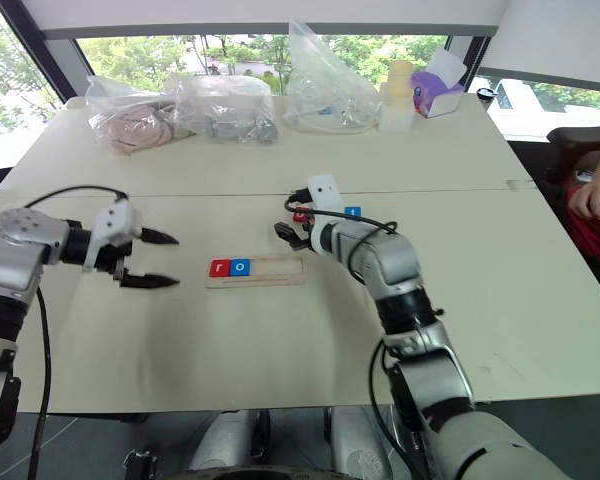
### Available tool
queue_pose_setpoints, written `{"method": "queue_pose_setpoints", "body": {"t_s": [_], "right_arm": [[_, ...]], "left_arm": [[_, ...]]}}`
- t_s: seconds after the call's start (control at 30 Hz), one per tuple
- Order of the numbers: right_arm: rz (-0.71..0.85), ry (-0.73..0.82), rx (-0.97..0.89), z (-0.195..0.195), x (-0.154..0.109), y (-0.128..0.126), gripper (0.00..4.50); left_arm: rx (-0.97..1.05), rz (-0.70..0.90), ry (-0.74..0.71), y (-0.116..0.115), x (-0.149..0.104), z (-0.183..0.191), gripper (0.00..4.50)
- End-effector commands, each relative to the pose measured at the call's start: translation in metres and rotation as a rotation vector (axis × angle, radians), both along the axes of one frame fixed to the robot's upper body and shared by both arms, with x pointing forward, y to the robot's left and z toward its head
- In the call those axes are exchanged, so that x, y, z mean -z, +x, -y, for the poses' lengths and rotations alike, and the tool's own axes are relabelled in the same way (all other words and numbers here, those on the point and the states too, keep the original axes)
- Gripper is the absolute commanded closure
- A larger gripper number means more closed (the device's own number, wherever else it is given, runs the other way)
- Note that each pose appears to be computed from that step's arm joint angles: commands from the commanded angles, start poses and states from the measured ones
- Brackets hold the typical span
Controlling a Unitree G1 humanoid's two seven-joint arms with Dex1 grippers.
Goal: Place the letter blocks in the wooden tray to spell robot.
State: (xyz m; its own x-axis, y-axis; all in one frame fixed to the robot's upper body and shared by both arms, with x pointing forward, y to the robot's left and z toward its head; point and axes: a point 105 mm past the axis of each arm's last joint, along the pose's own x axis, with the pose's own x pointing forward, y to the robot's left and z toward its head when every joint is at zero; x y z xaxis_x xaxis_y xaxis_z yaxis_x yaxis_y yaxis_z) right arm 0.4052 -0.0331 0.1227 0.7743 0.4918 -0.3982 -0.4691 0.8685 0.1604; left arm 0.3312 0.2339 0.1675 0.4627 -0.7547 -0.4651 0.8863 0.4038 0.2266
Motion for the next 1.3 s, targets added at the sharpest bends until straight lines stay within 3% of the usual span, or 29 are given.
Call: {"method": "queue_pose_setpoints", "body": {"t_s": [0.03, 0.2, 0.37, 0.57, 0.87, 1.3], "right_arm": [[0.058, -0.001, 0.085, 0.002, -0.019, 0.017, 0.00], [0.084, -0.029, 0.161, 0.003, -0.026, 0.022, 0.00], [0.092, -0.007, 0.159, -0.010, -0.033, 0.015, 0.00], [0.018, 0.038, 0.140, -0.036, -0.019, 0.008, 0.00], [0.059, -0.058, 0.229, -0.014, -0.005, 0.019, 0.00], [-0.012, -0.040, 0.196, -0.044, 0.015, 0.018, 0.00]], "left_arm": [[-0.054, 0.048, -0.123, -0.009, -0.026, 0.008, 0.06], [-0.090, 0.047, -0.112, -0.029, -0.019, 0.014, 0.06], [-0.139, 0.055, -0.129, -0.031, -0.018, 0.013, 0.06], [-0.150, 0.065, -0.143, -0.031, -0.015, 0.018, 0.06], [-0.175, 0.083, -0.174, -0.032, -0.013, 0.022, 0.06], [-0.186, 0.087, -0.178, -0.030, -0.008, 0.026, 0.06]]}}
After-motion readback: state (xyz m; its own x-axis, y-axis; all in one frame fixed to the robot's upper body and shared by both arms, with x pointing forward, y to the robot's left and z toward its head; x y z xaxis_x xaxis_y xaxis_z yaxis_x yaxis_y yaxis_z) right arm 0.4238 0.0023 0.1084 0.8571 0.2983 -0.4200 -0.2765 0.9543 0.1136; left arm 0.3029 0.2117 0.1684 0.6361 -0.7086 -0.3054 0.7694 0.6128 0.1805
